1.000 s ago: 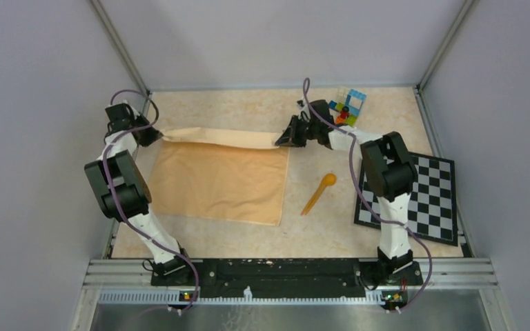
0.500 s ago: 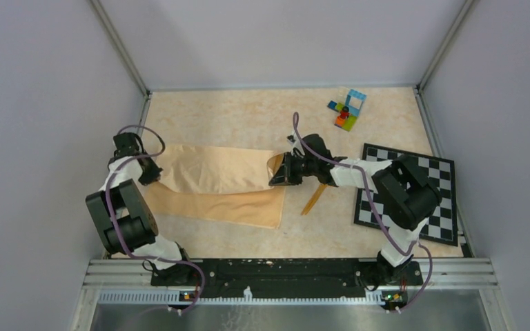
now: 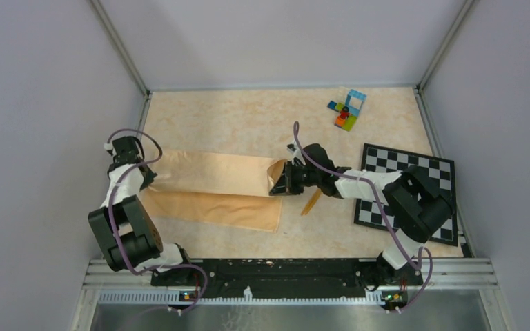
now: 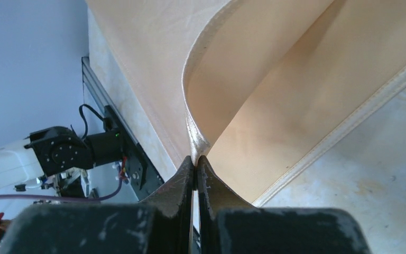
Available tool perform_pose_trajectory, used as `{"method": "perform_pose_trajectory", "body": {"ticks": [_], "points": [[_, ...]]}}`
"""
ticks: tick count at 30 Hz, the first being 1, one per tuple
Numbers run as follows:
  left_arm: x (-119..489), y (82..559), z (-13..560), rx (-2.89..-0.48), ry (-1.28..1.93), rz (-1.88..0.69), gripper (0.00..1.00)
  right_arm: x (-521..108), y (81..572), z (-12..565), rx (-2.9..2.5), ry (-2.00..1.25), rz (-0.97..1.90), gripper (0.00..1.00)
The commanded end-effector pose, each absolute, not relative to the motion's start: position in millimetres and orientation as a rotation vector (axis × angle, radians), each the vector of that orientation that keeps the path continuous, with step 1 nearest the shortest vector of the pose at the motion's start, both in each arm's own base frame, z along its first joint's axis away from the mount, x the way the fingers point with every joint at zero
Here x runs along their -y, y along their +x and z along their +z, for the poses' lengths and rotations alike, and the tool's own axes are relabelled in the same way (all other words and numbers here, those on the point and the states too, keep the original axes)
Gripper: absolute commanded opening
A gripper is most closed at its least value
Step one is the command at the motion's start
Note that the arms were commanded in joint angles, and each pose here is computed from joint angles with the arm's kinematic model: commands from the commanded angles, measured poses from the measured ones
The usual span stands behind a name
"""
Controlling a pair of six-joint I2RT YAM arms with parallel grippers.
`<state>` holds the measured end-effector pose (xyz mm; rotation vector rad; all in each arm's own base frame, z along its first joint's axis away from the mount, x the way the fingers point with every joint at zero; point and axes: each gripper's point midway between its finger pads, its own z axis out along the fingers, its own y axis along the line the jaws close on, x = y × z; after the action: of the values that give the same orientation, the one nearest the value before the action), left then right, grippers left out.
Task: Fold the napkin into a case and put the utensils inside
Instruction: Fold and flatten the napkin at the center of the board.
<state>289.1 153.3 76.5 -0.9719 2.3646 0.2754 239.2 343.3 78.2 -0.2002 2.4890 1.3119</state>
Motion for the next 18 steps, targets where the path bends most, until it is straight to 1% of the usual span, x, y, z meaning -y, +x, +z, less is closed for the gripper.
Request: {"method": "perform_pose_trajectory", "body": {"ticks": [1,4,11,18], "points": [[-167.2,284.3,76.1,-2.309,-0.988,0.376,0.00,-348.9,232.9,97.4,-2.399,-0.230,1.341,0.00],[-162.1,283.7,63.6,-2.348,-0.998,0.345,0.00,-346.1,236.2,81.1,-2.442,-0.171,1.310,0.00],[-149.9,289.2,49.4,-2.374,-1.057,0.241,0.00,-342.9,264.9,38.3,-2.520,-0.044,1.185,0.00],[-129.4,305.3,40.5,-2.386,-1.058,0.066,0.00,-321.3,300.3,2.3,-2.608,0.049,0.969,0.00]]}}
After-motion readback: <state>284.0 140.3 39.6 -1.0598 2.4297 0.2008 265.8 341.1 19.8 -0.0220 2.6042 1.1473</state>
